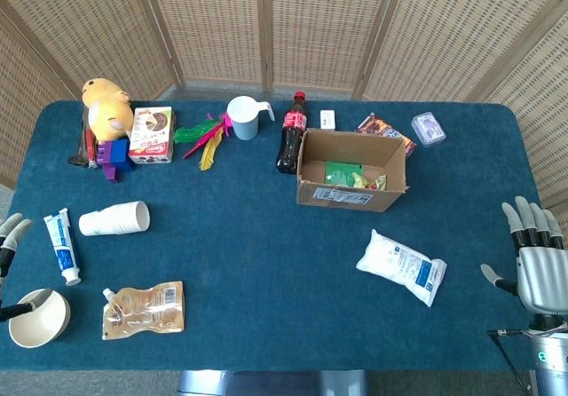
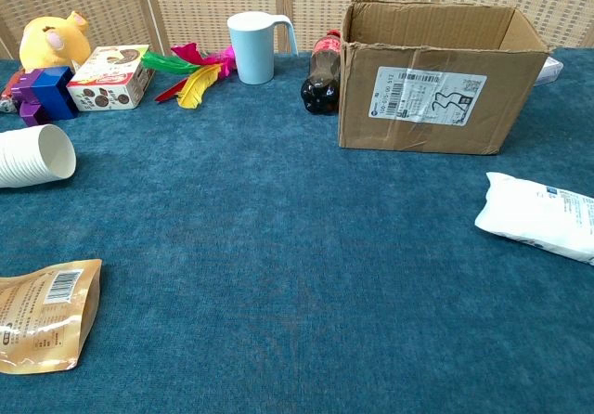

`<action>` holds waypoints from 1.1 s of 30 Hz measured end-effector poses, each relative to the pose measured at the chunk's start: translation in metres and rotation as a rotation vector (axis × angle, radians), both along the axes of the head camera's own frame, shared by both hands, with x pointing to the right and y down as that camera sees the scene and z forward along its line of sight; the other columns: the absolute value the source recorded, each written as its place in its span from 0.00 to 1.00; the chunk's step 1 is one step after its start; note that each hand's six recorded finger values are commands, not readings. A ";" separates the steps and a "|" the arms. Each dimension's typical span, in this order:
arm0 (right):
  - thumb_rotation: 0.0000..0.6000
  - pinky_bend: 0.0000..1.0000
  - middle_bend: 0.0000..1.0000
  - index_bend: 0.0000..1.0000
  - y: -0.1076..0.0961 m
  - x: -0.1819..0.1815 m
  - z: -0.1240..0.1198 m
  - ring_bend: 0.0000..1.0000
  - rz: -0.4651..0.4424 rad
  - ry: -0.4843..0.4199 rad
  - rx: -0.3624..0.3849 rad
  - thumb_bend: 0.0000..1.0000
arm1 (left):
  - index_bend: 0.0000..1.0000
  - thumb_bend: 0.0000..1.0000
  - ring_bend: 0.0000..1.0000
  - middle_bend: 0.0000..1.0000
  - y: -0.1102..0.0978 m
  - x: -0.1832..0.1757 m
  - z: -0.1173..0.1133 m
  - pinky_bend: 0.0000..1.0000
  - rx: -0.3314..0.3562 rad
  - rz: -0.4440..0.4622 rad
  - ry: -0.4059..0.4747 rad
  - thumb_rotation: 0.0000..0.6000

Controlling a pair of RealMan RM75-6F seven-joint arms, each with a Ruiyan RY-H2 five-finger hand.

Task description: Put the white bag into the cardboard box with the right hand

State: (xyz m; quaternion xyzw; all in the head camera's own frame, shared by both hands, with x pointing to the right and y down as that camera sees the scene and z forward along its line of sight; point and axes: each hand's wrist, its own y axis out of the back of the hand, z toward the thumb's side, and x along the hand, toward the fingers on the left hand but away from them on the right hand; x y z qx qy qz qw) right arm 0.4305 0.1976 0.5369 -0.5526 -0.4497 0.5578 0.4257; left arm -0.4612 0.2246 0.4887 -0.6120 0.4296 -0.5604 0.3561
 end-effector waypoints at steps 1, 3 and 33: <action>1.00 0.11 0.00 0.00 0.000 0.000 0.000 0.00 -0.001 0.000 0.000 0.00 | 0.06 0.07 0.00 0.00 0.000 0.000 0.000 0.00 0.002 0.001 0.000 1.00; 1.00 0.11 0.00 0.00 0.000 -0.001 0.000 0.00 -0.004 0.001 -0.002 0.00 | 0.06 0.07 0.00 0.00 0.000 0.000 -0.001 0.00 0.005 0.000 0.000 1.00; 1.00 0.00 0.00 0.00 0.001 -0.103 0.093 0.00 -0.019 -0.242 -0.695 0.00 | 0.06 0.07 0.00 0.00 -0.002 -0.008 -0.012 0.00 0.027 -0.028 0.020 1.00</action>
